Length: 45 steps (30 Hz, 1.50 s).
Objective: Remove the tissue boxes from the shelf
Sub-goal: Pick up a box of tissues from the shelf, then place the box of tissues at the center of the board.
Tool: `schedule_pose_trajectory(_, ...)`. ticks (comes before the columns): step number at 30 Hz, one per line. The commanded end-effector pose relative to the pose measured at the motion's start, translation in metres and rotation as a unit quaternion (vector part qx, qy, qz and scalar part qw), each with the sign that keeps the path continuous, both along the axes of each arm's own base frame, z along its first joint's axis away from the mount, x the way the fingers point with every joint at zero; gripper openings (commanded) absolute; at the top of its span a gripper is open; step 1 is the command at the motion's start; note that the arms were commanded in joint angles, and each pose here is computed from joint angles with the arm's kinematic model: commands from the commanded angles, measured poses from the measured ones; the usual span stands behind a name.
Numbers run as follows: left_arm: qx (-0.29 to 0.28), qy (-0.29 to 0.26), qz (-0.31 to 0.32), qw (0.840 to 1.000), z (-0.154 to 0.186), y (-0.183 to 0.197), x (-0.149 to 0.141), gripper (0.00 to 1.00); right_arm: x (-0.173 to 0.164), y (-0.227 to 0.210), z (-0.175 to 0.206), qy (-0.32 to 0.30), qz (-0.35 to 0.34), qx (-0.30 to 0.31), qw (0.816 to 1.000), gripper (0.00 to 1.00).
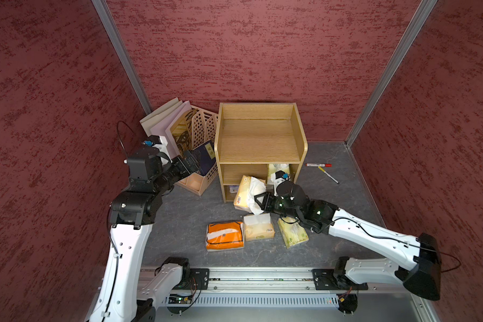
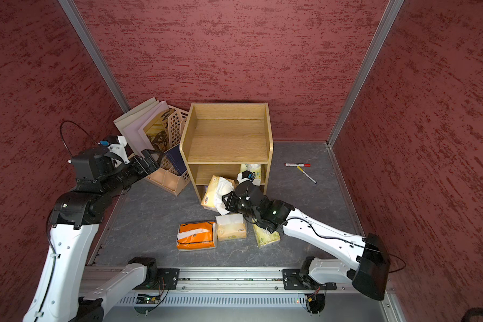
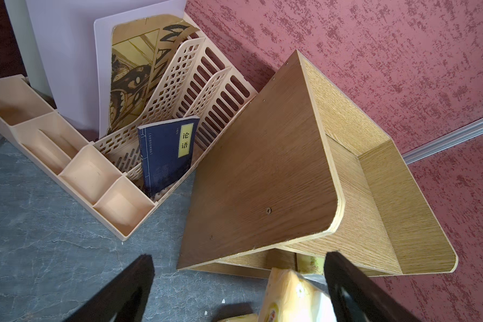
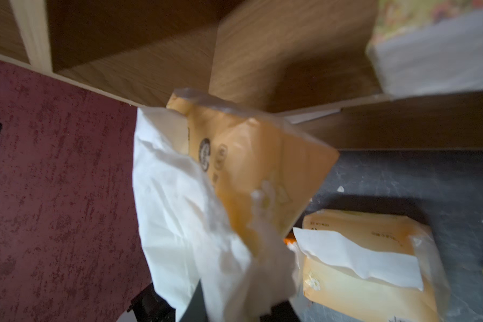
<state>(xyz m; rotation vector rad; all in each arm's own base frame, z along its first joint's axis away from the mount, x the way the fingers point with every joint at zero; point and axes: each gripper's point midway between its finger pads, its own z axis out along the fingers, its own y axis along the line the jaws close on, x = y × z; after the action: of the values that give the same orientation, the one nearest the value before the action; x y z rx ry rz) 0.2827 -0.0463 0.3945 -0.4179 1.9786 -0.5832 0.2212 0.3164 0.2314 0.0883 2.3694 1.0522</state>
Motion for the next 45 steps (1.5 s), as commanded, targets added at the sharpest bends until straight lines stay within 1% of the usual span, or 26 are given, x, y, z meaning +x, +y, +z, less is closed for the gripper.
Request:
schedule_pose_trajectory(1,-0.009,-0.007,-0.008,1.0,0.005,-0.002,-0.009,1.0,-0.025,-0.025,-0.012,0.021,0.021,-0.041,0.999,0.0)
schedule_pose_trajectory(4,-0.019,-0.005,-0.011,1.0,0.001,-0.004,-0.011,1.0,-0.042,-0.068,-0.029,0.042,0.001,-0.103,0.994,0.0)
schedule_pose_trajectory(6,-0.027,-0.004,-0.014,1.0,-0.001,-0.006,-0.01,1.0,-0.053,-0.097,-0.03,0.045,-0.016,-0.126,0.991,0.0)
schedule_pose_trajectory(9,-0.037,-0.004,-0.022,0.999,-0.003,-0.01,-0.009,1.0,-0.071,-0.149,-0.038,0.064,-0.059,-0.169,0.982,0.0)
schedule_pose_trajectory(13,-0.055,-0.003,-0.034,0.998,-0.003,-0.016,-0.003,1.0,-0.092,-0.213,-0.041,0.093,-0.13,-0.219,0.962,0.0)
schedule_pose_trajectory(16,-0.068,-0.002,-0.043,0.997,-0.005,-0.022,0.002,1.0,-0.099,-0.252,-0.035,0.096,-0.197,-0.231,0.948,0.0)
schedule_pose_trajectory(19,-0.074,0.002,-0.051,0.996,-0.009,-0.028,0.007,1.0,-0.103,-0.279,-0.028,0.086,-0.255,-0.216,0.939,0.0)
schedule_pose_trajectory(21,-0.076,0.004,-0.056,0.996,-0.009,-0.032,0.009,1.0,-0.105,-0.291,-0.025,0.078,-0.281,-0.203,0.935,0.0)
schedule_pose_trajectory(24,-0.073,0.005,-0.062,0.995,-0.009,-0.038,0.013,1.0,-0.106,-0.298,-0.021,0.067,-0.289,-0.193,0.935,0.0)
schedule_pose_trajectory(30,-0.068,0.004,-0.064,0.996,-0.01,-0.043,0.018,1.0,-0.104,-0.3,-0.017,0.061,-0.272,-0.241,0.93,0.0)
schedule_pose_trajectory(34,-0.066,0.006,-0.066,0.996,-0.012,-0.046,0.021,1.0,-0.093,-0.283,-0.016,0.052,-0.24,-0.265,0.933,0.0)
schedule_pose_trajectory(37,-0.065,0.007,-0.068,0.996,-0.012,-0.049,0.022,1.0,-0.081,-0.262,-0.024,0.069,-0.206,-0.276,0.936,0.0)
schedule_pose_trajectory(40,-0.062,0.007,-0.068,0.996,-0.012,-0.05,0.023,1.0,-0.065,-0.244,-0.035,0.105,-0.178,-0.265,0.942,0.0)
schedule_pose_trajectory(41,-0.061,0.007,-0.067,0.996,-0.012,-0.05,0.024,1.0,-0.058,-0.244,-0.037,0.113,-0.181,-0.259,0.942,0.0)
schedule_pose_trajectory(45,-0.055,0.007,-0.063,0.996,-0.011,-0.048,0.024,1.0,-0.027,-0.251,-0.034,0.115,-0.178,-0.226,0.951,0.0)
